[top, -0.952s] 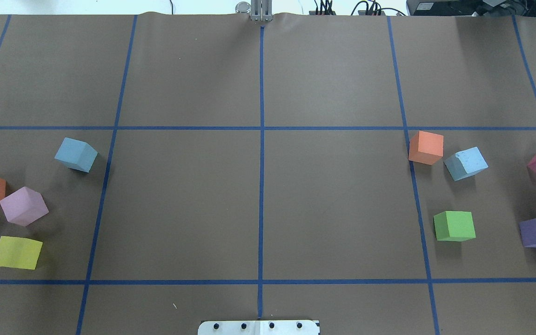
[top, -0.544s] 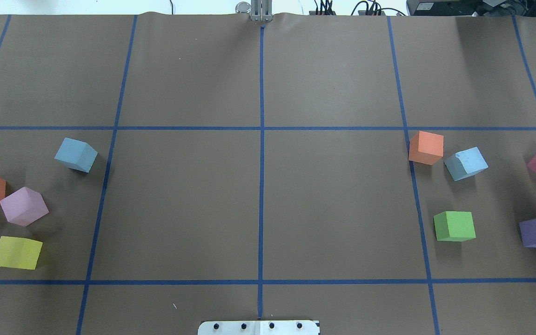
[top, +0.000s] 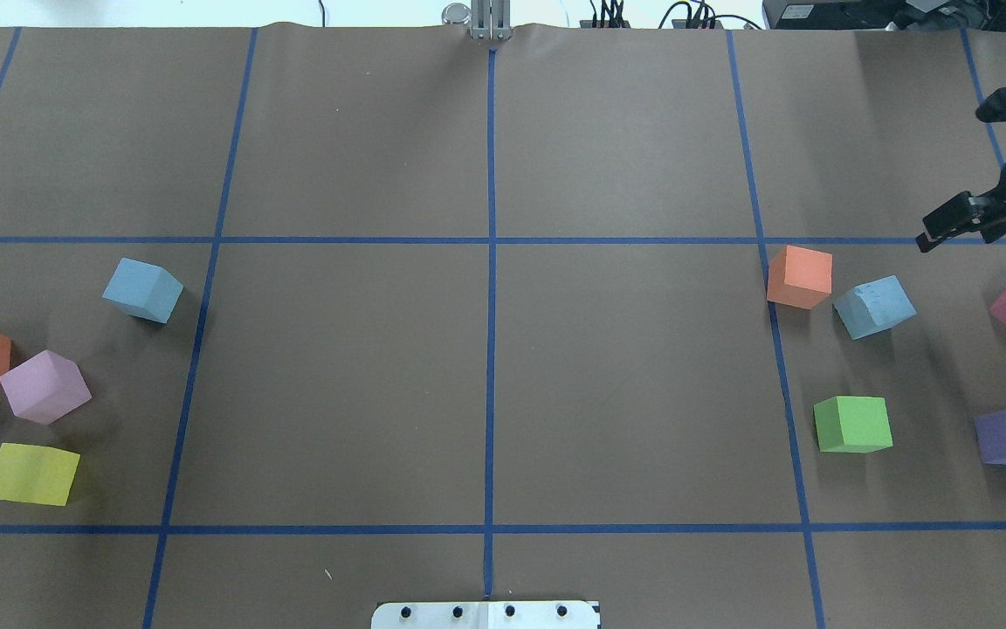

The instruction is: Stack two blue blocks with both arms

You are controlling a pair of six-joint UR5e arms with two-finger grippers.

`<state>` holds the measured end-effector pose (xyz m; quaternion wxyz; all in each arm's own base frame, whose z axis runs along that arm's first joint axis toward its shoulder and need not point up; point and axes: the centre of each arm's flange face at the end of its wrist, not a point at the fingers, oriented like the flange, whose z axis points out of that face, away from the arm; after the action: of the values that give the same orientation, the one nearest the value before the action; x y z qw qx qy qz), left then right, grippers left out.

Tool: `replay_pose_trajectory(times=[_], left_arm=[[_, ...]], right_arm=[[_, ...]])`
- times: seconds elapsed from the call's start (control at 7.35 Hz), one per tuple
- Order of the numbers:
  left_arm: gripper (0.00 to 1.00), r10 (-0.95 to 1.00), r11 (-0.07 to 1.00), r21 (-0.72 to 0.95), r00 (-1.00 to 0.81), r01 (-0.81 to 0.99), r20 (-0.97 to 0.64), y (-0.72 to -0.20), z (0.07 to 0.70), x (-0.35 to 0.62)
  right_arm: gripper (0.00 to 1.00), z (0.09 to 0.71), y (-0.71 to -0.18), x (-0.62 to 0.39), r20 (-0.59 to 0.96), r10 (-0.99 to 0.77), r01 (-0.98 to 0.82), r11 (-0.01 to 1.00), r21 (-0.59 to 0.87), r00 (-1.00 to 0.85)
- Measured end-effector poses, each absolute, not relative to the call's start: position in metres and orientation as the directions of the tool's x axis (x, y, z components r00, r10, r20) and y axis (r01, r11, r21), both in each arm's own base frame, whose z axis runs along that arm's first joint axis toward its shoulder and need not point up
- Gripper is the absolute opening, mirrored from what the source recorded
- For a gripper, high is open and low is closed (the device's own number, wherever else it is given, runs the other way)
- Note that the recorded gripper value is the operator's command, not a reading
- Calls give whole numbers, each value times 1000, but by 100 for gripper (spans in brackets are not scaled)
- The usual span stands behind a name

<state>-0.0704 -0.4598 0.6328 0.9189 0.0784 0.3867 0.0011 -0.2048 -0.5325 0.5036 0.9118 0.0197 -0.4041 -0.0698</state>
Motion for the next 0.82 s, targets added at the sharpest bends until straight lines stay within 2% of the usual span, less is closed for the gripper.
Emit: replay_pose_trajectory(times=[0.27, 0.82], left_arm=[[98, 59, 988, 142, 701, 61, -711, -459, 633, -70], [98, 58, 988, 141, 702, 61, -710, -459, 634, -70]], right_arm=[[100, 499, -528, -243, 715, -168, 125, 986, 113, 679], [100, 526, -506, -242, 693, -273, 188, 962, 199, 667]])
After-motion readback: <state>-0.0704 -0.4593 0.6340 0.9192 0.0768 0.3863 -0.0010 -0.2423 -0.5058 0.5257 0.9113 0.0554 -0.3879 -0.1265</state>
